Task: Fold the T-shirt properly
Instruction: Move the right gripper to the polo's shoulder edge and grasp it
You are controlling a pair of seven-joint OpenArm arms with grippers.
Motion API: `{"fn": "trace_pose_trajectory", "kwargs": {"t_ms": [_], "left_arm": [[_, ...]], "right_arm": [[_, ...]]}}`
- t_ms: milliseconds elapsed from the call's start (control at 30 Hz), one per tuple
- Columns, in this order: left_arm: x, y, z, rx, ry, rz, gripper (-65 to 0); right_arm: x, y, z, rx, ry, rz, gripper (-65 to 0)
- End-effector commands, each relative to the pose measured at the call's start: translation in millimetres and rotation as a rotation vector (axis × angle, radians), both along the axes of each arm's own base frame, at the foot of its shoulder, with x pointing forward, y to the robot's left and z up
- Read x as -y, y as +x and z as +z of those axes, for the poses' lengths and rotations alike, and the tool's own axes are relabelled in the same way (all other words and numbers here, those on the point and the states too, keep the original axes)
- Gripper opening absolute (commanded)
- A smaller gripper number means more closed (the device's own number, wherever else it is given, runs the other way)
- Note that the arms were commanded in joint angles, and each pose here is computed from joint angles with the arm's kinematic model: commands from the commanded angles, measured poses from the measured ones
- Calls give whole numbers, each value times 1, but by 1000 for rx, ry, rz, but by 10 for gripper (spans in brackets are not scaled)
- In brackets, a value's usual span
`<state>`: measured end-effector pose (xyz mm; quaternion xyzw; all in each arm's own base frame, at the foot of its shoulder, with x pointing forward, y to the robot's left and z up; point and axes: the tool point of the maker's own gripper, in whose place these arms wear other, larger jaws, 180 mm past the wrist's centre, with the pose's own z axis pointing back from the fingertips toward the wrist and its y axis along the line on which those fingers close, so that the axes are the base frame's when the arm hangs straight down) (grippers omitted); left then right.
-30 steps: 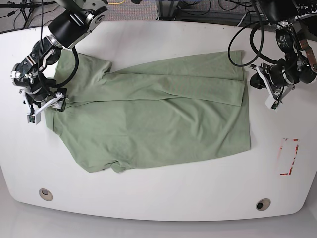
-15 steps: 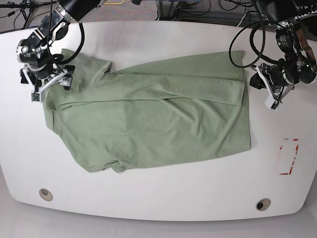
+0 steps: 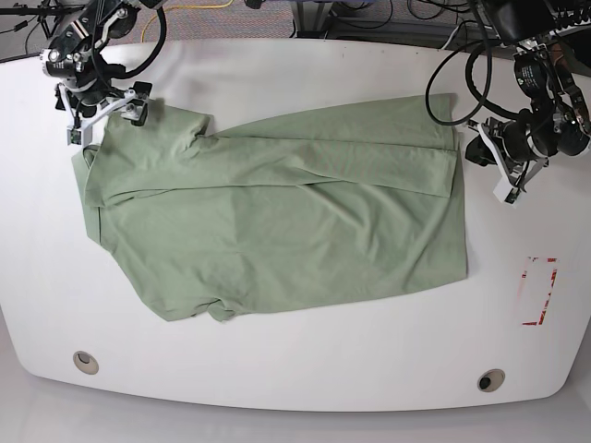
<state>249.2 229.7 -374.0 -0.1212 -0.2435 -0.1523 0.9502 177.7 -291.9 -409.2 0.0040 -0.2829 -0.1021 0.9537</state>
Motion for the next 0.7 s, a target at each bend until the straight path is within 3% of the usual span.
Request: {"fn": "trace_pose_trajectory", "kwargs": {"t_ms": [0, 433, 567, 633, 667], "left_arm": [[-3, 8, 11, 45, 6, -3, -607], [-6, 9, 12, 45, 16, -4, -607], [-9, 9, 13, 45, 25, -5, -607], [-9, 9, 14, 47, 25, -5, -607], [-10, 9, 13, 45, 26, -4, -607]], "right_arm": [[4, 4, 4, 28, -3, -1, -30], [-19, -2, -18, -2, 83, -13, -52], [-18, 1, -12, 11, 68, -9, -222], [-21, 1, -11, 16, 72, -10, -346], [-22, 3, -9, 22, 71, -9, -465]]}}
